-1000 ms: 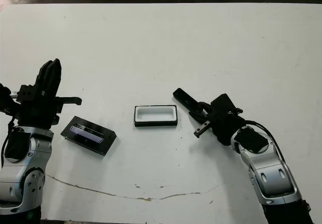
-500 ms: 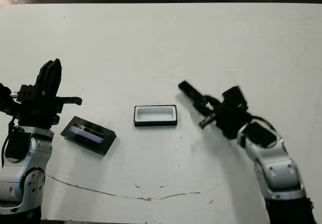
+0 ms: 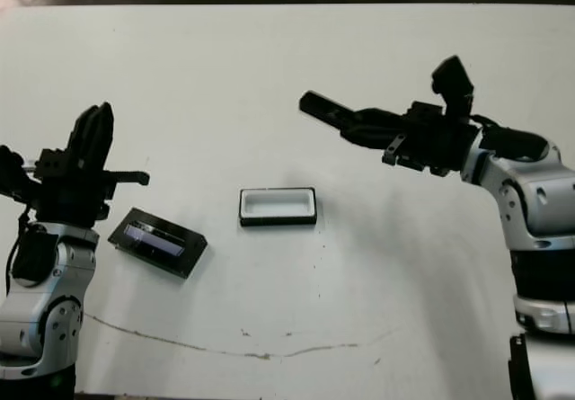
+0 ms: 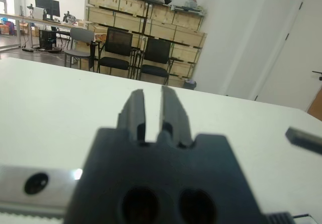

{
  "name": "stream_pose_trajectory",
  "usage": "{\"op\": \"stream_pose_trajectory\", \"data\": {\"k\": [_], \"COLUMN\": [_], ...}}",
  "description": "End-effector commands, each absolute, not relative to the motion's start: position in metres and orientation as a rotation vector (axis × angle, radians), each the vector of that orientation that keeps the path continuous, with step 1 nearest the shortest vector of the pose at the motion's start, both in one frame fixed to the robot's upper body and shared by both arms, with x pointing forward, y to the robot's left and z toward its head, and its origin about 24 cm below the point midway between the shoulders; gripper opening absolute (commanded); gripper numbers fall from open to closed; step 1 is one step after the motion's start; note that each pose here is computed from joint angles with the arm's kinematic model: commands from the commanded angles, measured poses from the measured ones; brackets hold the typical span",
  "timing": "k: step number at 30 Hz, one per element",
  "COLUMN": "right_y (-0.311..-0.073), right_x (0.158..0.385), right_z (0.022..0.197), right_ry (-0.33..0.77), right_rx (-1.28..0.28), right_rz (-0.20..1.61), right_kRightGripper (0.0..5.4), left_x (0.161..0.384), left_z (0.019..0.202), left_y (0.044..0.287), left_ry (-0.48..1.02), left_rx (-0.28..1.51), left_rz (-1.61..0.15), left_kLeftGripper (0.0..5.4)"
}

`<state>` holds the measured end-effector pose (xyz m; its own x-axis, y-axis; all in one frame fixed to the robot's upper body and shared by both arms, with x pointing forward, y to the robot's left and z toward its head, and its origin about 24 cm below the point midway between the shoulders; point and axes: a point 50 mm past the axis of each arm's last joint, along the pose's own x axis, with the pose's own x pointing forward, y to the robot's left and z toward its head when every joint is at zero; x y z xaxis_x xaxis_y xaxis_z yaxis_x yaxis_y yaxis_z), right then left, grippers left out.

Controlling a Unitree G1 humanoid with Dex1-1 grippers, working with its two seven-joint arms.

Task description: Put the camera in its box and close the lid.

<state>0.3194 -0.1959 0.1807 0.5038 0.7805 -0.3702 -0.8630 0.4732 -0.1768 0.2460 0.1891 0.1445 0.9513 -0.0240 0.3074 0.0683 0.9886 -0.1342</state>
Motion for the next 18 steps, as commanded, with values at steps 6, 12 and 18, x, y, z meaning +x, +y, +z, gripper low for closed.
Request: {"op": "stream_pose_trajectory", "data": {"k": [6,12,18], "right_y": [-0.174,-0.161,-0.160], "right_x": [0.318,0.311,0.310], "right_z": [0.185,0.174,0.165], "right_ry": [0.353,0.373,0.406], "right_rx": [-0.571,-0.671,-0.680], "right_rz": [1.159,1.241,1.264], "right_kRightGripper": [0.01,0.01,0.01], "left_x": [0.246,0.246,0.245], "left_z": [0.138,0.137,0.136], "left_y": [0.190,0.190,0.190], "left_ry": [-0.266,-0.269,-0.270], "left_rx": [-0.149,-0.144,-0.140], "left_rz": [-0.028,-0.024,-0.029], "left_kLeftGripper": [0.00,0.00,0.00]}}
